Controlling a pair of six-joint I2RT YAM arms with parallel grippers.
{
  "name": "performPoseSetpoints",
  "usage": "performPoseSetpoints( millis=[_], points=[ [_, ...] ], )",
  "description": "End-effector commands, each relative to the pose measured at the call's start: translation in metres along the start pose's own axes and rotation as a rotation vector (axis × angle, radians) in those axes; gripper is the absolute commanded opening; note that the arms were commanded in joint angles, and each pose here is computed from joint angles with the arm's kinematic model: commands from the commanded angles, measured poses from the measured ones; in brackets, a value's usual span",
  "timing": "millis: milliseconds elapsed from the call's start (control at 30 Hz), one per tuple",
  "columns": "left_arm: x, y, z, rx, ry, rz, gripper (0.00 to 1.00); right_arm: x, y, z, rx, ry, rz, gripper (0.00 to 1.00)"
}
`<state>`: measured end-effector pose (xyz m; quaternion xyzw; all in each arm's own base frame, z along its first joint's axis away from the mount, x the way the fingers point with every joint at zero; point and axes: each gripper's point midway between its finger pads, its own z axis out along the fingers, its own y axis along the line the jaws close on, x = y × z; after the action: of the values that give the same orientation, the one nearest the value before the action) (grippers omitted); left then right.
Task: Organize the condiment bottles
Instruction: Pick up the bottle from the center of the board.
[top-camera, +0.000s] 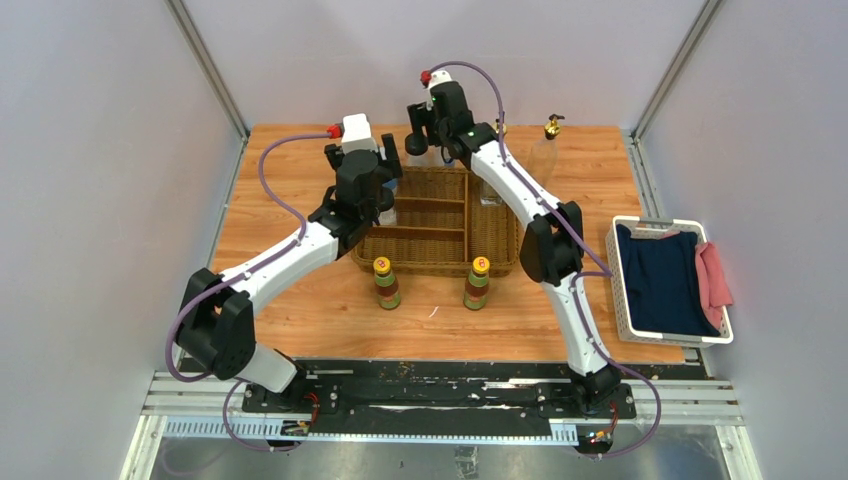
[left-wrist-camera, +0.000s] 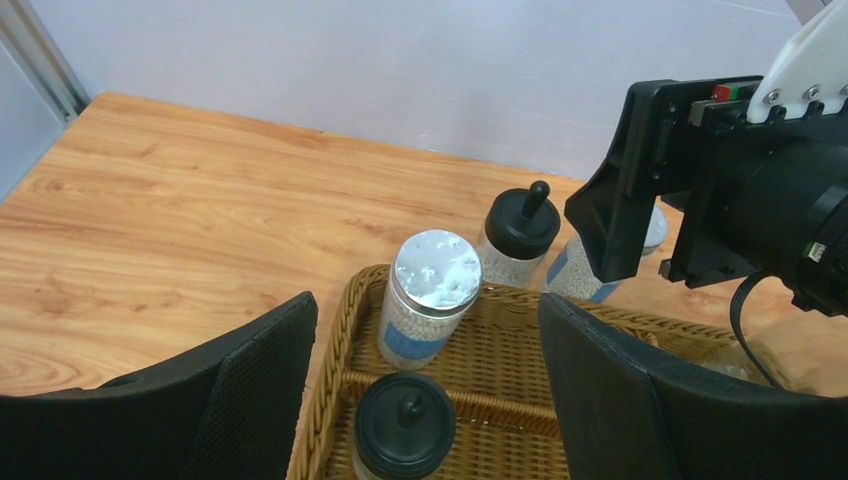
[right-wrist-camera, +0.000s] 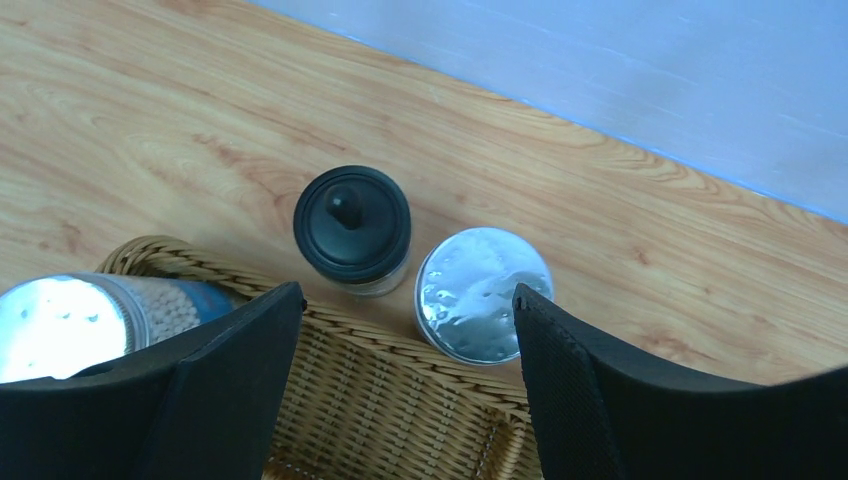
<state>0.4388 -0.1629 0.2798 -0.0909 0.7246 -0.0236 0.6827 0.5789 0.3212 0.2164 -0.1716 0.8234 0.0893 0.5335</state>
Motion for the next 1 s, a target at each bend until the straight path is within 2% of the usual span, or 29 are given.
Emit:
performPoseSetpoints(
  millis=[0,400,967],
  points=[
    [-0.008,-0.005,0.002,0.005,-0.018,-0.014,0.84,-0.006,-0.024,0.000,0.086,-0.020,0.002,0.80],
    [-0.004,-0.005,0.000,0.013,-0.015,-0.020,0.84,0.008,-0.041,0.007,0.160,0.009,-0.003,0.81],
    [-0.005,-0.004,-0.004,0.026,-0.025,-0.045,0.84,0.038,-0.046,0.021,0.167,0.073,0.019,0.79]
  ],
)
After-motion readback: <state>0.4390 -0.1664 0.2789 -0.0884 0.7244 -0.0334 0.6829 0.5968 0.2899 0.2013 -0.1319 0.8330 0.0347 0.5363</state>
